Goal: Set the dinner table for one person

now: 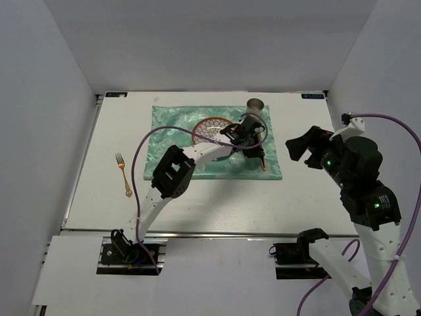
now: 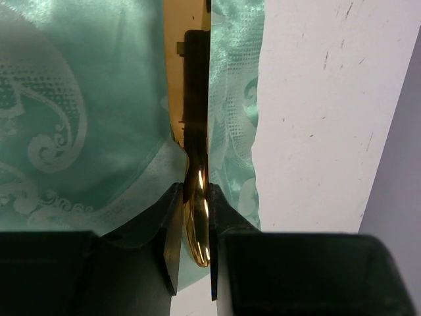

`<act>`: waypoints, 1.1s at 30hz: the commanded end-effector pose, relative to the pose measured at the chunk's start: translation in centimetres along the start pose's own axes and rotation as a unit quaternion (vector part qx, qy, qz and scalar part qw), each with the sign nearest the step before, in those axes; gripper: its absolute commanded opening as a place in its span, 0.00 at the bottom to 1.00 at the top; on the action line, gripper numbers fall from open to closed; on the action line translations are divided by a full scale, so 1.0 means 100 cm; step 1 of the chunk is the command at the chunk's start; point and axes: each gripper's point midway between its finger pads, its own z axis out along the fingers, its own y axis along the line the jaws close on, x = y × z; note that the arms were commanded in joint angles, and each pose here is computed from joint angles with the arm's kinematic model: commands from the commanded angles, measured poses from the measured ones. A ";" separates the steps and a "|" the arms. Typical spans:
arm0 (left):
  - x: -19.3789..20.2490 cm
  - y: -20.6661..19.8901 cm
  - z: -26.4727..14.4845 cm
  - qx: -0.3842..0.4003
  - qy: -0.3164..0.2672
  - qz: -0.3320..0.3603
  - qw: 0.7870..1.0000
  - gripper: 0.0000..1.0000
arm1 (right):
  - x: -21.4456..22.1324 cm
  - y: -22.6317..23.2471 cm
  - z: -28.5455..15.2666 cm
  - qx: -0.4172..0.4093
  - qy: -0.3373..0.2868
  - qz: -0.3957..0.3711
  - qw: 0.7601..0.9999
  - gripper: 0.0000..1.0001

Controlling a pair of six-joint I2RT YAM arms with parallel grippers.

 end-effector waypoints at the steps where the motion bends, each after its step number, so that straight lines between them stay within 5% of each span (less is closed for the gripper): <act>1: -0.017 -0.029 -0.011 0.039 -0.021 0.003 0.999 0.00 | -0.006 0.001 -0.003 -0.005 -0.014 -0.011 1.000 0.89; 15: -0.002 -0.023 0.004 0.046 0.014 0.016 0.999 0.00 | 0.000 0.002 0.002 -0.015 -0.011 -0.009 1.000 0.89; 33: -0.014 -0.027 -0.004 0.048 0.000 0.007 0.999 0.39 | 0.001 0.004 0.001 -0.021 -0.009 -0.017 1.000 0.89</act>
